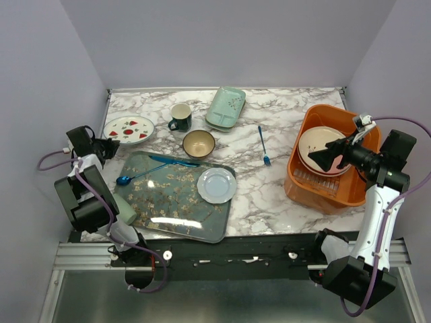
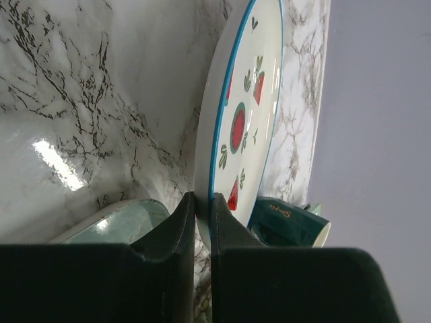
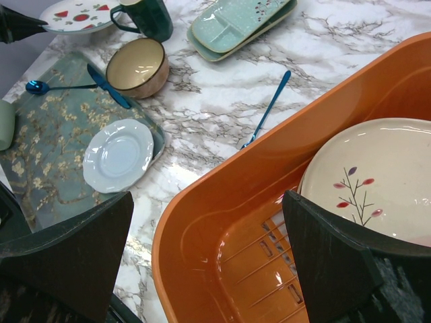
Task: Place the mixed dishes into the plastic bin
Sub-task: Pick up the plate at the center of the board.
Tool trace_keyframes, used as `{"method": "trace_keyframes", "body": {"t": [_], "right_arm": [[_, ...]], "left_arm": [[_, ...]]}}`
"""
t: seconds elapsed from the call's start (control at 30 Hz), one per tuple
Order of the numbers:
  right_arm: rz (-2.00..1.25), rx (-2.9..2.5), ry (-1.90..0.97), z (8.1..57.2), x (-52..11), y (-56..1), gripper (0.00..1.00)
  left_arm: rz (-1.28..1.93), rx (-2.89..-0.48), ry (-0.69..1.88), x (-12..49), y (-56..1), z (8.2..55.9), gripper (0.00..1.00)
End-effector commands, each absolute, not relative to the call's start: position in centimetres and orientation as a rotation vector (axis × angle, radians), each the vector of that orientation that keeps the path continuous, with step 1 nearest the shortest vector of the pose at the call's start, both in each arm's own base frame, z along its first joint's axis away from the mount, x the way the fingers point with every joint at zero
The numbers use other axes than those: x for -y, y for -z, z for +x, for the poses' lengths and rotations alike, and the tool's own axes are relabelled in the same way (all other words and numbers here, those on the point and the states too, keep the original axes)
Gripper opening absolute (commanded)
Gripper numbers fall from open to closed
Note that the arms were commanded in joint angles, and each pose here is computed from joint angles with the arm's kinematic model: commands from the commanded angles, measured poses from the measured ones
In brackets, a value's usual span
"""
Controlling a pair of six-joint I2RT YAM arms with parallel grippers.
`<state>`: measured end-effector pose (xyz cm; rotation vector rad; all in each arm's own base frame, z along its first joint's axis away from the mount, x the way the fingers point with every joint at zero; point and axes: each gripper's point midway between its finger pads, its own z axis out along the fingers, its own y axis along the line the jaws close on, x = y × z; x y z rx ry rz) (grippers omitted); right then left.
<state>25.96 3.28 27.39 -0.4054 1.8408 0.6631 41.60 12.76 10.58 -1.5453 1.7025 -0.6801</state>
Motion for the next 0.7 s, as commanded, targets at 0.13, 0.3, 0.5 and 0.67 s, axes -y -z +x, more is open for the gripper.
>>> {"method": "trace_keyframes", "body": {"t": [0.13, 0.3, 0.5, 0.67], "right_arm": [[-0.399, -1.842, -0.668, 26.0, -3.2, -27.1, 1.00], [-0.399, -1.842, -0.671, 26.0, -3.3, -27.1, 1.00], [-0.399, -1.841, -0.677, 26.0, -3.3, -27.1, 1.00], [-0.402, -1.839, -0.682, 26.0, -3.4, -27.1, 1.00]], "left_arm": [[-1.354, -1.525, 0.829, -13.1, -18.8, 42.6, 0.00], [-1.320, -1.510, 0.860, -12.3, -20.4, 42.1, 0.00], [-1.282, -1.479, 0.909, -11.4, -22.4, 41.3, 0.00], [-1.243, -1.466, 0.945, -10.3, -23.9, 40.4, 0.00]]}}
